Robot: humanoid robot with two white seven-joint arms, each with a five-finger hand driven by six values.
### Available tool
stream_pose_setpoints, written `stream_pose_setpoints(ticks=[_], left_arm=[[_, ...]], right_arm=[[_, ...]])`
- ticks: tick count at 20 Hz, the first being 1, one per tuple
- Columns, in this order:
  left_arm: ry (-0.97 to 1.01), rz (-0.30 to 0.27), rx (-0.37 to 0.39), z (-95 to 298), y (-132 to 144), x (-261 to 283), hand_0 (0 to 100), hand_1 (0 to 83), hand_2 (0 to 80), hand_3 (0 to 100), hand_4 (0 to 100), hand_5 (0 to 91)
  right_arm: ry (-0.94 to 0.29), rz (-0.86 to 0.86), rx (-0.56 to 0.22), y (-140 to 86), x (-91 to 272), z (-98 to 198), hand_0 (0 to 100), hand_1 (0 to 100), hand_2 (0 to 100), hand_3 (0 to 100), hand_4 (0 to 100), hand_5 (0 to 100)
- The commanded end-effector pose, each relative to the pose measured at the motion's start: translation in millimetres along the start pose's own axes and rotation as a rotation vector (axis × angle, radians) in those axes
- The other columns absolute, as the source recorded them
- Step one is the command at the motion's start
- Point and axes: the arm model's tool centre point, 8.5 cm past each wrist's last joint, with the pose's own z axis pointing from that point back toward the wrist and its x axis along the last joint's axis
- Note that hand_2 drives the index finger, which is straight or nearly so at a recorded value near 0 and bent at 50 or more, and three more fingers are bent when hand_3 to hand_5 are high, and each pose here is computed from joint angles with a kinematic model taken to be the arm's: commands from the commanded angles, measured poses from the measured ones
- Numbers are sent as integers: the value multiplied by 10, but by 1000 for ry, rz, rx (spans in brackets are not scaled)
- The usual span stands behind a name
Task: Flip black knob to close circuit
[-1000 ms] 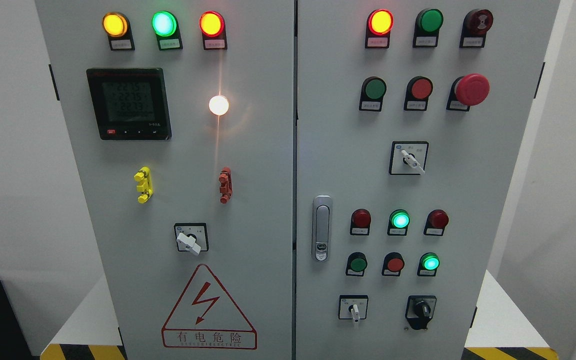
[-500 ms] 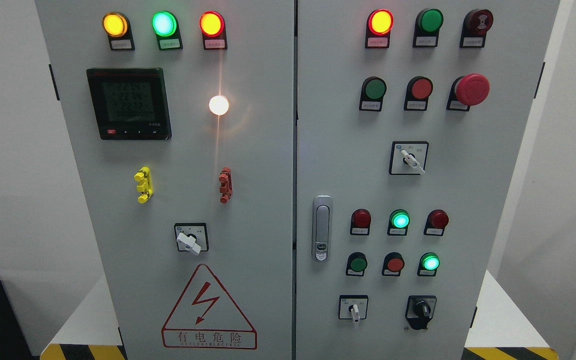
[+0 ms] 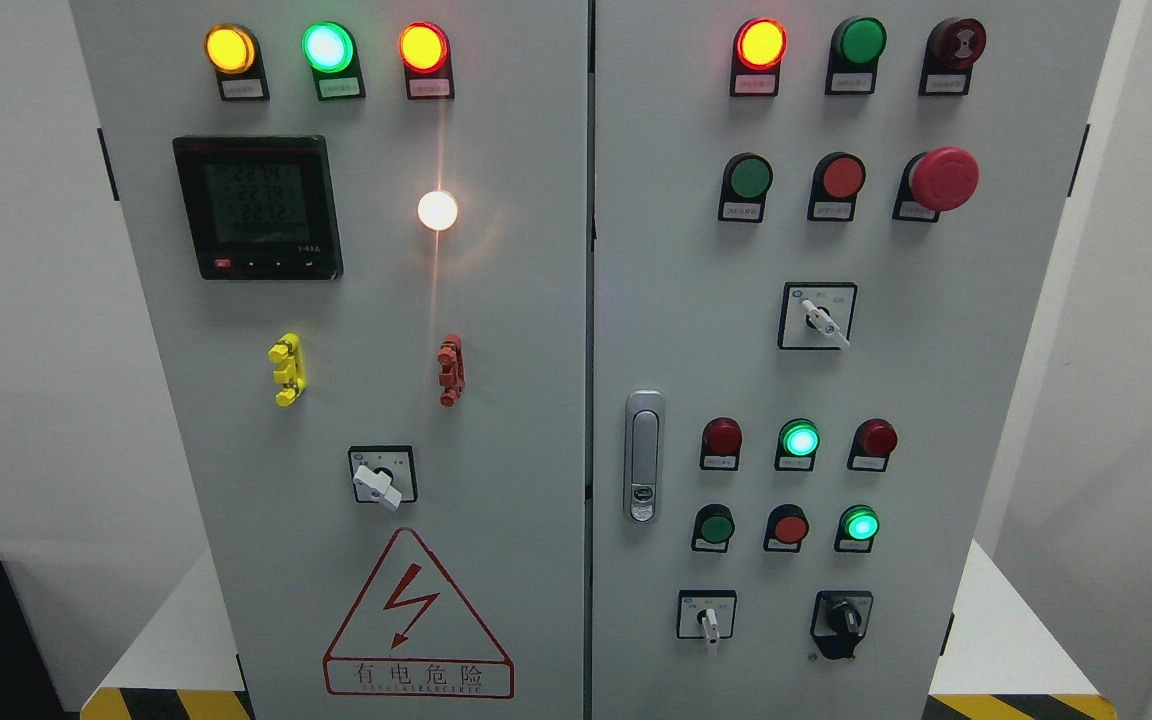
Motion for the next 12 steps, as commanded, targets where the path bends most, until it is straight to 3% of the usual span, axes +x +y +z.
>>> stream_pose_setpoints(ticks=[1,3,5,12], left_arm=[[0,-1,0,0,0,-3,120,556,0,0,0,0],[0,0,0,0,1,-3,120,556,0,0,0,0],[0,0,0,0,1,-3,120,556,0,0,0,0],[0,0,0,0,1,-3,120,556,0,0,0,0]], right_arm=[[-127,172,-38,-105,504,14,0,11,0,0,0,0],[-153,251,-60,-119,606,28,0,16,57,92,50,0],[-174,316,-93,-142,685,42,0,36,168,232,200,62],[-297,489,-183,-182,1138,211,0,43,265,395,353,249]])
